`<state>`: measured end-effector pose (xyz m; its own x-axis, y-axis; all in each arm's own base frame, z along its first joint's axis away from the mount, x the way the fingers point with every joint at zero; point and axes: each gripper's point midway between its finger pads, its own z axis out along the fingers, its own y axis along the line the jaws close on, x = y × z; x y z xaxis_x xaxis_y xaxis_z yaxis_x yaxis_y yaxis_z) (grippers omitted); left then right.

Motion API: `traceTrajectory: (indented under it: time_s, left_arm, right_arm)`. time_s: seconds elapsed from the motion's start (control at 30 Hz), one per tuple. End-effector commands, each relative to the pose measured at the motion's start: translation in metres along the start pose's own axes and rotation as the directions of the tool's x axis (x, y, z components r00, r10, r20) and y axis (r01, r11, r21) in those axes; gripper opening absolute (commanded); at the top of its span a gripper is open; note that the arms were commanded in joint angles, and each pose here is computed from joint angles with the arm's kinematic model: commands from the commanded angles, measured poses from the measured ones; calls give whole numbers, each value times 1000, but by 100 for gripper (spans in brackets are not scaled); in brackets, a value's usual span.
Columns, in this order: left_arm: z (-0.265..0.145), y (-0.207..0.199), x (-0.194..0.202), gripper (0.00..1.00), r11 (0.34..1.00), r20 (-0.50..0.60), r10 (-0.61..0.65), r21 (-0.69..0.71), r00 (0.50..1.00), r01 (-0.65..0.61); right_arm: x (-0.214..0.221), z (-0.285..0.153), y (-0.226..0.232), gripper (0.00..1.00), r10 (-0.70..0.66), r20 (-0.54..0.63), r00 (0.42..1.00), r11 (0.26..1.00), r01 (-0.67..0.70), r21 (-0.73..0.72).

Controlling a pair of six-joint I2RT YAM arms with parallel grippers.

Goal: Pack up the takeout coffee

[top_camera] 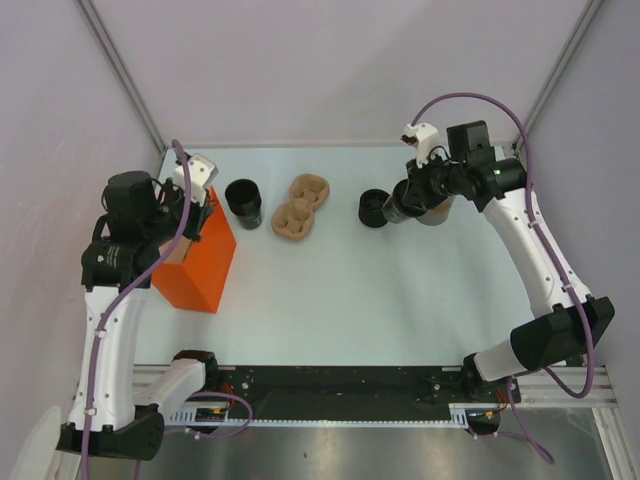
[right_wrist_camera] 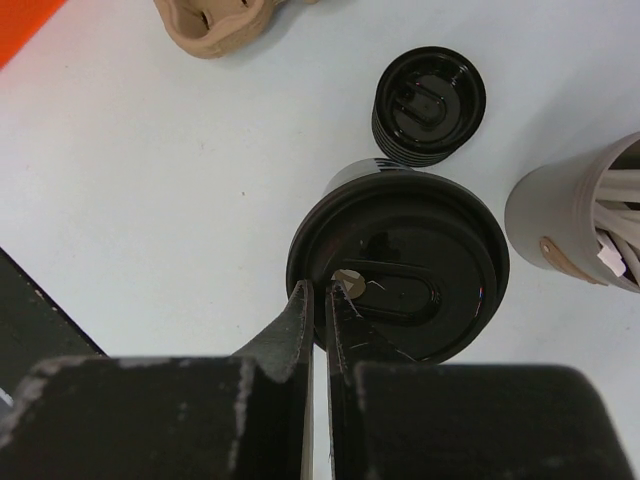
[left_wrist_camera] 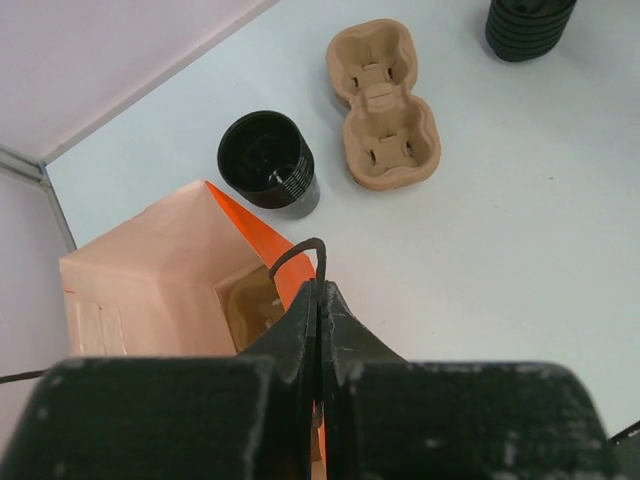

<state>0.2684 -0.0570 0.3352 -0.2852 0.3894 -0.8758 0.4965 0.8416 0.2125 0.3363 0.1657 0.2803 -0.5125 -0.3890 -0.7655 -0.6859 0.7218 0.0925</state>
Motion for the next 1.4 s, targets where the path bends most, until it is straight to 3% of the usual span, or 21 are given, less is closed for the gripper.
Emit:
traceTrajectory:
  time_s: [0.0,0.43,0.8,1.0,1.23,1.37]
  left_arm:
    - [-13,-17,-24,0,995,83,49,85,995,-56]
    - [4,-71,-40,0,947,133,137,272,982,-169]
    - [17,-136,-72,0,853,196,207,444,958,-275]
    - [17,-174,-83,0,781,253,234,526,939,-337]
    - [3,-228,-99,0,638,340,245,649,908,-416]
    - [0,-245,-106,0,597,357,243,678,902,-429]
  right_arm:
    - [-9,-21,4,3,-10,78,997,999,13,-34]
    - [-10,-25,-2,2,13,96,995,1000,-10,-24]
    - [-16,-40,-23,2,42,118,992,998,-47,37]
    - [-14,-42,-26,2,50,106,993,998,-55,44]
    - [-22,-51,-32,1,52,115,992,995,-61,77]
    - [-25,-56,-36,1,57,123,991,993,-69,96]
